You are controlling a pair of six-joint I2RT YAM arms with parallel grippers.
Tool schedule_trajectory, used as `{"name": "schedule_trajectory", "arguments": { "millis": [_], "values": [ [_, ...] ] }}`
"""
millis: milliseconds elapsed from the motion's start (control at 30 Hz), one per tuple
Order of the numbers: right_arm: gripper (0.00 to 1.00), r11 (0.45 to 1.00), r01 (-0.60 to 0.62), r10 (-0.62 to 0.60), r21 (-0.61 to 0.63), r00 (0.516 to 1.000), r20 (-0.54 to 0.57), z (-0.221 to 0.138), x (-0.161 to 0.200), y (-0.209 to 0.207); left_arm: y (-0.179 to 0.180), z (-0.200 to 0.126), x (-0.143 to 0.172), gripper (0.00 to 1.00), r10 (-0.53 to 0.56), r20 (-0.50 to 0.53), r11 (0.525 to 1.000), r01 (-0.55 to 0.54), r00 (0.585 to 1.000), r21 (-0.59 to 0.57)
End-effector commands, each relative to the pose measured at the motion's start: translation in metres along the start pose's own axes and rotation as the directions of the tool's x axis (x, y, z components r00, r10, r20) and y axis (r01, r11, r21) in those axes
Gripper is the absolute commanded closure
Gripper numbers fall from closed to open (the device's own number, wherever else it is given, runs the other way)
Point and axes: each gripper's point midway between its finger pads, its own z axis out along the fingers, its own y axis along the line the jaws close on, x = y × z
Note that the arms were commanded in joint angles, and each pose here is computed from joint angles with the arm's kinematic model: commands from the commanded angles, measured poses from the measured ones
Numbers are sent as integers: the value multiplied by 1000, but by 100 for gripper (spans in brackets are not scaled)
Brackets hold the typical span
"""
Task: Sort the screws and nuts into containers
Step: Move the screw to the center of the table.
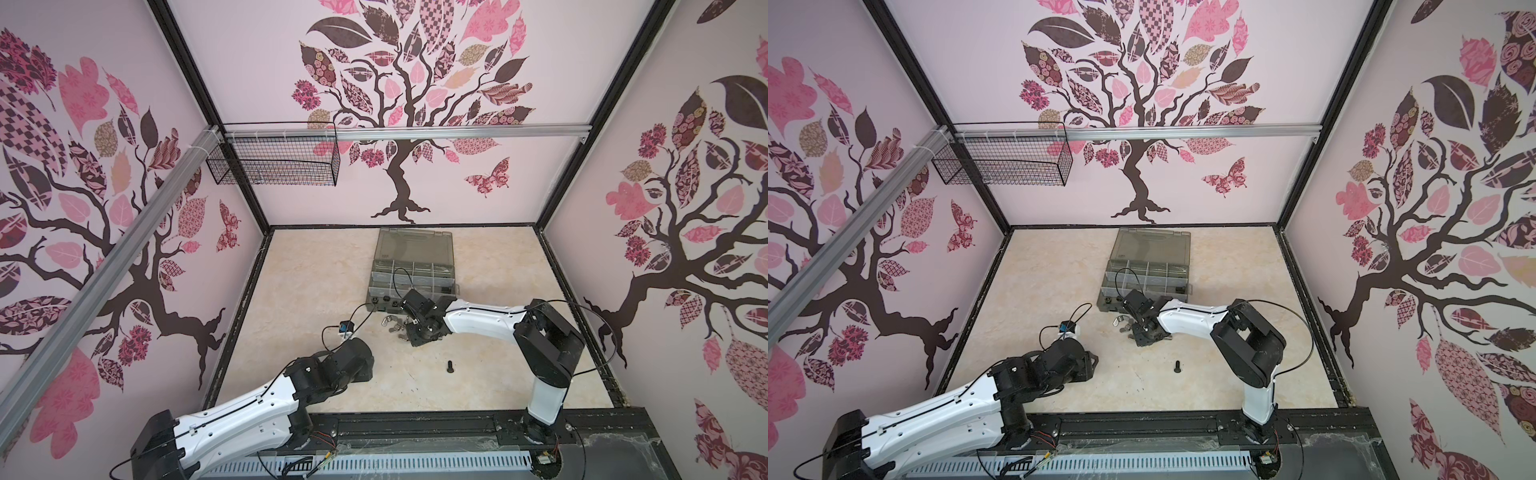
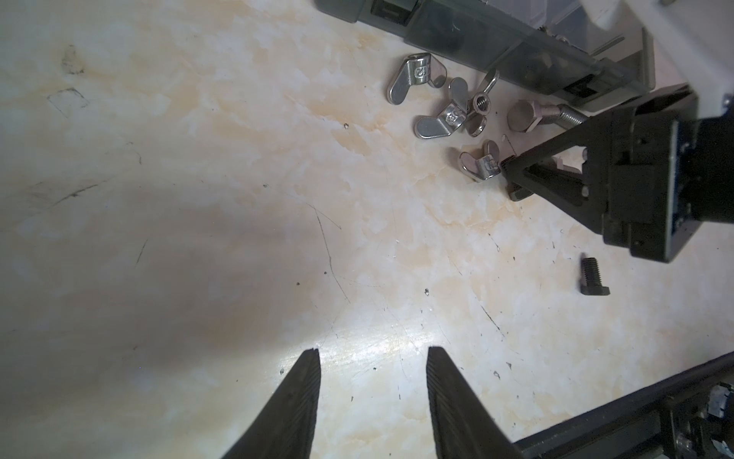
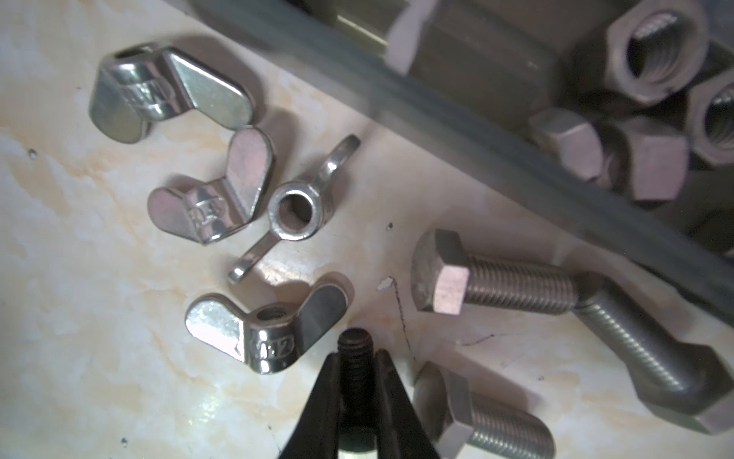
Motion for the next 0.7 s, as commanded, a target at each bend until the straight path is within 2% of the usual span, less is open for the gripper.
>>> {"name": "schedule_trajectory", "arguments": {
  "millis": [0,233,533,667],
  "values": [
    [84,1000,7,-6,30,999,-47,7,16,-7,10,3,4,52,-4,-1,1000,4,1000,-29],
    [86,1000,14,-14,10,1000,6,-15,-2,0,8,4,2,52,-9,6,1000,9,1000,-25],
    [87,1000,15,-15,25,1000,-2,-12,2,-4,9,2,2,52,-10,9,1000,10,1000,-21],
    [81,998,35,-33,43,999,-29,-7,5,-5,10,1,3,52,-12,10,1000,13,1000,-20]
  ]
}}
